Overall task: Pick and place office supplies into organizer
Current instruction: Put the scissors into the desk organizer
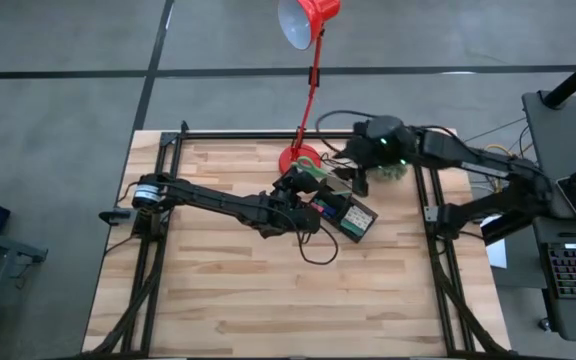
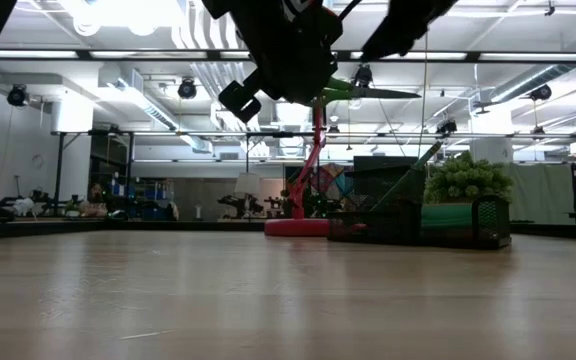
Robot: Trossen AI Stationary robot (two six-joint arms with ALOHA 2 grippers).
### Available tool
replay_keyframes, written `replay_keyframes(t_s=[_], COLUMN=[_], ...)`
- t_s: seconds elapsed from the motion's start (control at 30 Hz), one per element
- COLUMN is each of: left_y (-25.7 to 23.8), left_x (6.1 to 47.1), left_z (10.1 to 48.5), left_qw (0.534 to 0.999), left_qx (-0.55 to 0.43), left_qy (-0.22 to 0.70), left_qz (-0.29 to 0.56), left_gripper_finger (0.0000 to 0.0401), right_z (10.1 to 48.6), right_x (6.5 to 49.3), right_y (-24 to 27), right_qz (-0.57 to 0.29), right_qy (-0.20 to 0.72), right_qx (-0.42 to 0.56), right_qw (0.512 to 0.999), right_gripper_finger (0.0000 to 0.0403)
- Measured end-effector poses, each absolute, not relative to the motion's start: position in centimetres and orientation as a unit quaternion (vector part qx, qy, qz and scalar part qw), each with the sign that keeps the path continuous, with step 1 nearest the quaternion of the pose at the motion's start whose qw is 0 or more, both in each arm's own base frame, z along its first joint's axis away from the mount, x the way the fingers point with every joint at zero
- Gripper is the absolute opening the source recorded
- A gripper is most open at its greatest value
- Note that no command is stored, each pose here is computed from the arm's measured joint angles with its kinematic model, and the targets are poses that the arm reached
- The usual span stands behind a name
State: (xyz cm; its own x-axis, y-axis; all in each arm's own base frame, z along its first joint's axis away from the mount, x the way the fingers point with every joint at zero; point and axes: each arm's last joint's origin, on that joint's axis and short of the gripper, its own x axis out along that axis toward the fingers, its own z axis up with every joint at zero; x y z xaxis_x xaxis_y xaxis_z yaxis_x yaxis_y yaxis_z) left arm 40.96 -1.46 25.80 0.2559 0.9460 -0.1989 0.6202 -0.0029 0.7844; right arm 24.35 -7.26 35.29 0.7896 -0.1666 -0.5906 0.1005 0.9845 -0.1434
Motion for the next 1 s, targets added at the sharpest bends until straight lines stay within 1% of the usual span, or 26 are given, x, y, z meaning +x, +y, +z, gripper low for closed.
replay_keyframes(t_s=[0.07, 0.27, 0.43, 0.53, 0.67, 0.83, 1.0], left_y=[-1.5, -1.4, -1.4, -1.4, -1.3, -1.4, -1.3], left_x=[40.9, 40.9, 40.9, 40.8, 40.8, 41.0, 40.9], left_z=[25.7, 25.8, 25.6, 25.5, 25.5, 25.6, 25.5], left_qw=[0.407, 0.408, 0.404, 0.402, 0.402, 0.412, 0.410], left_qx=[0.680, 0.679, 0.681, 0.681, 0.680, 0.676, 0.676], left_qy=[0.577, 0.576, 0.579, 0.581, 0.581, 0.576, 0.578], left_qz=[0.199, 0.200, 0.196, 0.195, 0.197, 0.206, 0.205], left_gripper_finger=[0.0011, 0.0011, 0.0011, 0.0011, 0.0011, 0.0011, 0.0011], right_z=[35.0, 33.7, 32.8, 32.3, 32.2, 33.9, 35.0], right_x=[25.3, 27.8, 29.5, 30.1, 30.4, 29.7, 28.8], right_y=[-8.3, -10.6, -11.1, -11.3, -11.5, -11.4, -11.0], right_qz=[-0.051, -0.049, 0.009, 0.017, 0.022, 0.012, 0.010], right_qy=[0.324, 0.368, 0.381, 0.386, 0.394, 0.377, 0.364], right_qx=[-0.041, -0.015, 0.003, 0.001, -0.003, -0.005, -0.010], right_qw=[0.944, 0.928, 0.925, 0.922, 0.919, 0.926, 0.931], right_gripper_finger=[0.0168, 0.0169, 0.0173, 0.0172, 0.0169, 0.0173, 0.0176])
